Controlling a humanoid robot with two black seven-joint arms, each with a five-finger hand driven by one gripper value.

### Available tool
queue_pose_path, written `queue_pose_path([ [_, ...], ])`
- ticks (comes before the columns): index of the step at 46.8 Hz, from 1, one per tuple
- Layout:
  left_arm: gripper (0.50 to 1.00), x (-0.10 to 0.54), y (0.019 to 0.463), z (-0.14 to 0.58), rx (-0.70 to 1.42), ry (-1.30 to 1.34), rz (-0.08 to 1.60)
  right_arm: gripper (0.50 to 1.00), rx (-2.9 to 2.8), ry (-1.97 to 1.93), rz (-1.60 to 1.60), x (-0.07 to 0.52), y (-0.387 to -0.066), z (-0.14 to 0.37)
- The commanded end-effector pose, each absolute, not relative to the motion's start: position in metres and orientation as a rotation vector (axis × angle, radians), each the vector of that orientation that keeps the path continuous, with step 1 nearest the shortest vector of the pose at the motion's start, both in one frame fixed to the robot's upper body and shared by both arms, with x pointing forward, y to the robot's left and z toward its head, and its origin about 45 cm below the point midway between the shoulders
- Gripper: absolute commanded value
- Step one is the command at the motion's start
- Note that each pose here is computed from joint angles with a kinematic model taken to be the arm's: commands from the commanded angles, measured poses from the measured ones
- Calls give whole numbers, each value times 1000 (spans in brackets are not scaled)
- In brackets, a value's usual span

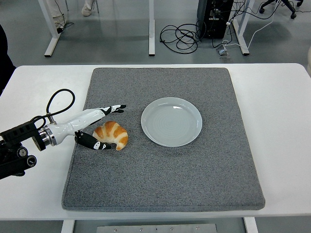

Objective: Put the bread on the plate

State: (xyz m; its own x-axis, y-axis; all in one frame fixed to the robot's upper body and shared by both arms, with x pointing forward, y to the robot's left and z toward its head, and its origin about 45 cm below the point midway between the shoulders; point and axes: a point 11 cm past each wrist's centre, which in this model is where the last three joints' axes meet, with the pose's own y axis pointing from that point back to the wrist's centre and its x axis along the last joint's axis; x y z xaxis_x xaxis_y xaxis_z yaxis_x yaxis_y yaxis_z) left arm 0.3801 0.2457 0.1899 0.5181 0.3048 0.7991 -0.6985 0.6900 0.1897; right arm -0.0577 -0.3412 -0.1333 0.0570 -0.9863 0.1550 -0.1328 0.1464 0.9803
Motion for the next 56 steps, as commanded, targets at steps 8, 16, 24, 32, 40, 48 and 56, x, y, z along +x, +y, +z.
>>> queue_pose_path([
  [8,924,383,243,181,532,-815,662,1000,1217,-1321,-982,-58,-342,-133],
  [16,836,383,242,179,521,-822,659,1000,1216,-1321,-981,-58,-342,-133],
  [24,636,381,245,175,532,-822,651,1000,1215,-1321,-980,-58,-343,-133],
  [32,536,382,247,174,544,-813,663,1000,1215,-1321,-980,-58,-343,-133],
  [40,500,389,248,185,532,-832,677,1000,1216,-1321,-981,-58,-342,-133],
  [48,500,396,249,195,514,-822,724,1000,1216,-1321,-981,-58,-342,-133],
  [56,500,401,248,203,504,-830,722,1000,1216,-1321,-981,-58,-342,-133],
])
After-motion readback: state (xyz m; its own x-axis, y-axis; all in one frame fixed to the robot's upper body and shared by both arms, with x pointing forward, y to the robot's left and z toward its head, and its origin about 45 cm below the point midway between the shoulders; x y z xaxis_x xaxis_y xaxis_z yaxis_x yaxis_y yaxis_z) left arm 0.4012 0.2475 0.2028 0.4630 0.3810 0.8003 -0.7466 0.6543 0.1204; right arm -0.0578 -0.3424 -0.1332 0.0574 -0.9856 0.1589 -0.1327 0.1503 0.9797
